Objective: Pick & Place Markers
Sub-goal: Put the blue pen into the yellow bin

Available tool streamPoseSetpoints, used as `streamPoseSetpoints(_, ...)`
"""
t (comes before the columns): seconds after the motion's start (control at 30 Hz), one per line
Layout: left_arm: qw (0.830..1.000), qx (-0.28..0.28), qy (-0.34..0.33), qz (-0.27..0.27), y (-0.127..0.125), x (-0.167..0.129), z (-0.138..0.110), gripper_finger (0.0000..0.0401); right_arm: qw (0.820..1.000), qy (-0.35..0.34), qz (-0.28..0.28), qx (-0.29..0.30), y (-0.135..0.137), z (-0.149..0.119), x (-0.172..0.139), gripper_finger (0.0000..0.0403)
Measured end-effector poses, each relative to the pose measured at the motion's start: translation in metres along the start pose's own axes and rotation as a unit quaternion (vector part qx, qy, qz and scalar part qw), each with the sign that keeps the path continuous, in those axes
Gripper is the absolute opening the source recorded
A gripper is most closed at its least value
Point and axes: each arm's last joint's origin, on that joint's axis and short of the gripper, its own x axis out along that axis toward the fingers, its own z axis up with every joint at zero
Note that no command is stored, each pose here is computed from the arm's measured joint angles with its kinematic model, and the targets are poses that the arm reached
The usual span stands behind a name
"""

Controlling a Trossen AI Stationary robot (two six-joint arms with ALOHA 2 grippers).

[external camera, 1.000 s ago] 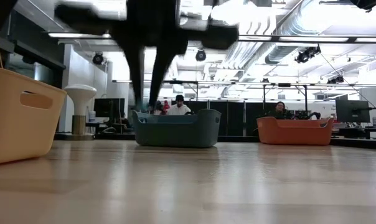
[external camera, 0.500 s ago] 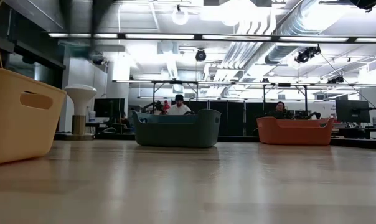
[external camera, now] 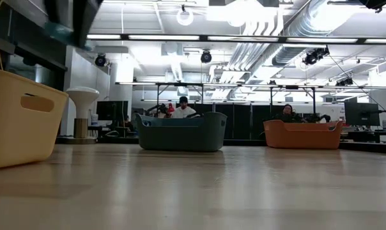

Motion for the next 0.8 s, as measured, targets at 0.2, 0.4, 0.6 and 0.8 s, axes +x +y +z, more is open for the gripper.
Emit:
streamPoseSetpoints(0.2,0.998,0.055,-0.009,-0.012,0.003,-0.008,0.016,0.0025,1.000,0.000,0.000,0.000,0.000,0.000,0.000,0.0211)
streamPoseSetpoints(0.4,0.995,0.086,-0.052,-0.015,0.026,-0.014,0.049,0.0025,1.000,-0.009,-0.016,0.012,-0.001,0.001,0.000,0.0211)
streamPoseSetpoints(0.6,0.987,0.126,-0.095,-0.041,0.070,-0.026,0.088,0.0025,0.998,-0.025,-0.044,0.039,-0.003,0.002,0.000,0.0211)
streamPoseSetpoints(0.8,0.947,0.312,-0.056,-0.042,0.091,-0.019,0.106,0.0025,0.996,-0.057,-0.047,0.044,-0.001,0.007,0.000,0.0211)
